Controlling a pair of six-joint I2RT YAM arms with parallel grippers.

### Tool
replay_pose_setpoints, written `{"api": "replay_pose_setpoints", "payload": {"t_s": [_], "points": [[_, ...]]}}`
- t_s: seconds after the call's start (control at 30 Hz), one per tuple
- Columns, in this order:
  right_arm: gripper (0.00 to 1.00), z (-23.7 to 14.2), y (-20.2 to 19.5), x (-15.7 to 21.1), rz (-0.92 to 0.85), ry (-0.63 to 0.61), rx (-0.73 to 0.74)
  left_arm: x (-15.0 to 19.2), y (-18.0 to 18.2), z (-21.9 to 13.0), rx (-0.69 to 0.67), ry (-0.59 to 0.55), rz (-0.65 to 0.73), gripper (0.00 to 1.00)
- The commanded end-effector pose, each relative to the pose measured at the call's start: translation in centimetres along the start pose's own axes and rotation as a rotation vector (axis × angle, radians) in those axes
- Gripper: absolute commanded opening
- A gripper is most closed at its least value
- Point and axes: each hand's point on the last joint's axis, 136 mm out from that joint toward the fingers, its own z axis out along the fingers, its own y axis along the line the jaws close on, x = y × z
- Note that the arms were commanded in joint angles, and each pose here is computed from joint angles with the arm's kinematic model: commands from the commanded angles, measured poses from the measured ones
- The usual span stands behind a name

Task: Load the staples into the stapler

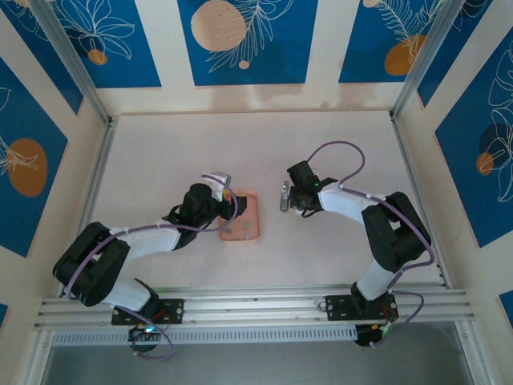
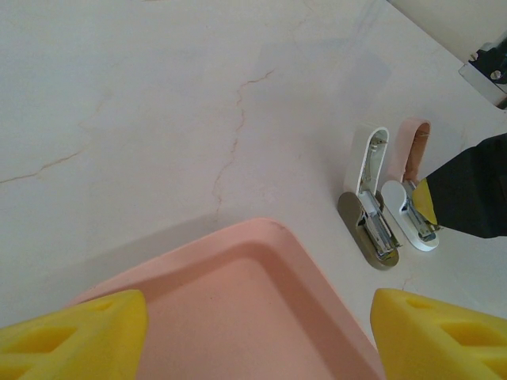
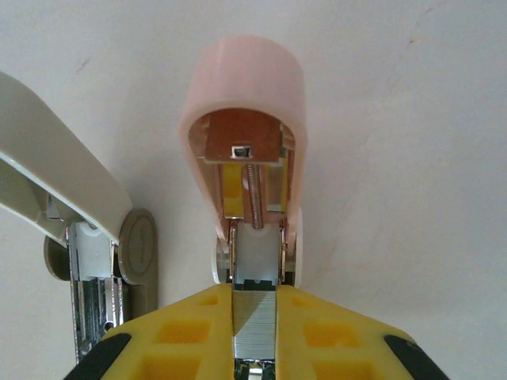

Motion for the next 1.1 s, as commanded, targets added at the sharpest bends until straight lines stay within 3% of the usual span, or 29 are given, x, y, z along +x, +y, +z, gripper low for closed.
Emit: {"api": "replay_pose_setpoints", "payload": {"t_s": [0.0,0.7,1.07], "points": [[0.17,0.5,-0.1,0.6,-0.001,0.027,0.012,-1.7,-0.9,0.1,0.024,-0.051,0.014,0.74],[0.27,-0.2,1.0,0.1,-0.026,0.024,-0.004,-1.6,-0.8,0.0,0.025,-0.052,0.013,0.75],[0.34,-3.1,1.2,-1.6,-0.019,-0.039,-0.033,-1.9,-0.9,-0.4,0.026,-0.061,0.012,0.74]]}}
